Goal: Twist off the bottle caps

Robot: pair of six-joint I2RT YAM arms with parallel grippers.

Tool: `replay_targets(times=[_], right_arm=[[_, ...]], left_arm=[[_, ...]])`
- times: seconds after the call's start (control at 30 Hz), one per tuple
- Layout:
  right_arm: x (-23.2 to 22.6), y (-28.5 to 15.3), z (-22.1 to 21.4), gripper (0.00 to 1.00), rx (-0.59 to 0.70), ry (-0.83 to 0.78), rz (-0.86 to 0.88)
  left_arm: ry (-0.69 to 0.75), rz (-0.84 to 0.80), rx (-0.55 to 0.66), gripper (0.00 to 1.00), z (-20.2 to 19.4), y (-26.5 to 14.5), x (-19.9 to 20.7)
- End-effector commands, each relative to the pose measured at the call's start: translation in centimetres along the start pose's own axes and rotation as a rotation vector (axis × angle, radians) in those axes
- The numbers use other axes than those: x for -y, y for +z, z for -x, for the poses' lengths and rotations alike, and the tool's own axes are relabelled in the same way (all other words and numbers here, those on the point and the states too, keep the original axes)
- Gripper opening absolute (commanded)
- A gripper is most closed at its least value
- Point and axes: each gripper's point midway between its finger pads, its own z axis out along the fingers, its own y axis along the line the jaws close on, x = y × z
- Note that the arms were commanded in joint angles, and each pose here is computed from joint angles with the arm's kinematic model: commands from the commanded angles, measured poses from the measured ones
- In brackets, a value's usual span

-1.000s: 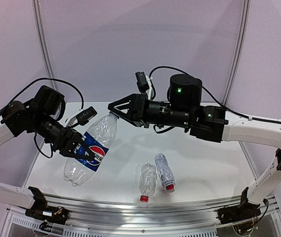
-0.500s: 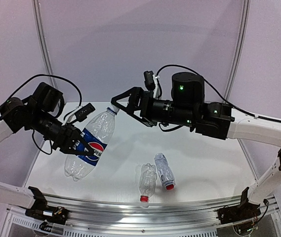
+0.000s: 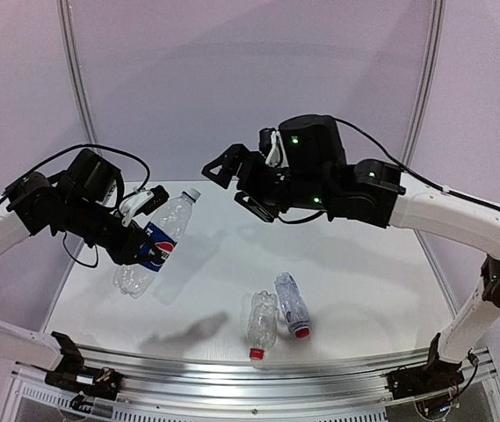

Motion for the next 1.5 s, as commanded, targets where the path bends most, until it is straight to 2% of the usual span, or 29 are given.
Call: replay_targets(times=[0.0,0.2,0.53,0.83,0.97,1.03,1.2,1.3,1.4,1.47], right_arm=[[2.5,2.7,-0.6,0.93,-0.022,0.040,-0.155],[2.5,5.3,-1.7,0.79,-0.071,0.083,-0.192],[3.2,6.0,-3.0,0.58,-0.112,0.104,-0.218],[3.1,6.2,-2.6,0.55,-0.096,0.079,-0.207],[3.6,6.2,-2.1,0.49,-0.084,0.074,-0.220],[3.7,6.2,-2.2,0.44,-0.090,0.075,-0.220],[4.0,5.8,-2.6,0.18,-0.104,0.072,-0.213],[3.8,5.3,-2.9,0.01,-0.118,0.051,-0.171],[2.8,4.3,-3.0,0.00,-0.124,-0.007,-0.066],[2.5,3.1,-2.5,0.00,-0.109,-0.061,0.002]], left_arm=[[0.036,0.130,-0.001,0.00,0.6,0.1,-1.0],[0.036,0.158,-0.030,0.00,0.4,1.0,-0.6],[0.046,0.171,-0.034,0.00,0.7,1.4,-0.5],[0.061,0.176,-0.037,0.00,0.7,1.6,0.0],[0.064,0.188,-0.022,0.00,1.1,1.4,0.0],[0.065,0.186,-0.016,0.00,1.2,1.3,0.2],[0.060,0.183,-0.010,0.00,1.5,1.4,0.3],[0.066,0.139,-0.004,0.00,1.8,1.4,1.1],[0.083,0.011,0.003,0.00,2.0,1.0,3.0],[0.066,-0.181,0.016,0.00,2.1,0.1,5.2]])
